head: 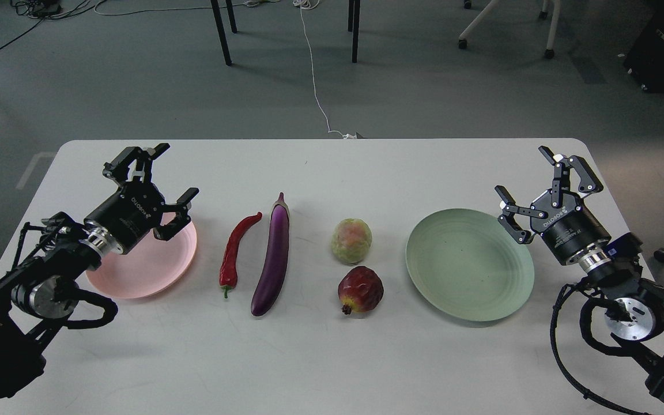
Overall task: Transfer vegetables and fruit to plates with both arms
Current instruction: 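Move the right gripper over the pale peach beside the green plate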
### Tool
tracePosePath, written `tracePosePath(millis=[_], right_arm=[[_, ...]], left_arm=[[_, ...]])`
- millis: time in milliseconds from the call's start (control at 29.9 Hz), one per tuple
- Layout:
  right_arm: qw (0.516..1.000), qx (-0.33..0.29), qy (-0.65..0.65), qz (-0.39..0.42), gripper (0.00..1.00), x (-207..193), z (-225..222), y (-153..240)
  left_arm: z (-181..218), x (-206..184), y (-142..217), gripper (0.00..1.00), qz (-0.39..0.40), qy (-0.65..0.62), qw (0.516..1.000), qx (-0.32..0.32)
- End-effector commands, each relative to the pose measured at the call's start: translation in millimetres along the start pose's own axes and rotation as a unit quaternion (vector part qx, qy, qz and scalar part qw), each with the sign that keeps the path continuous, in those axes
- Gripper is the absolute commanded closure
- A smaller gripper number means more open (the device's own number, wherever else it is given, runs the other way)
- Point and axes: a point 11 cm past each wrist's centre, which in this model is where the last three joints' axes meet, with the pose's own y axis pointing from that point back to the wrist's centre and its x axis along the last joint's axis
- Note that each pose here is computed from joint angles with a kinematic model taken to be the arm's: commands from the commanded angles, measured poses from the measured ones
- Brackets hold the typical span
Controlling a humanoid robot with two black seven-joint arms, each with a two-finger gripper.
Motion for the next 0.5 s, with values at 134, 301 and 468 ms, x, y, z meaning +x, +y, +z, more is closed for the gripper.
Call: tracePosePath(millis=[134,301,468], right_arm=[[0.999,0.01,0.03,-0.027,0.01,-9,-24,-14],[0.961,0.002,0.226,-0.158,0.01,-68,-88,-66],[0.838,-0.056,0.449,-0.305,0.01,-152,-108,-111]], left_arm=[[13,3,4,0.02,-0.003,-0.03,0.999,-0.031],[14,3,4,0.01,-0.004,-0.033,0.999,-0.03],[23,6,5,0.02,-0.004,-0.043,0.999,-0.033]])
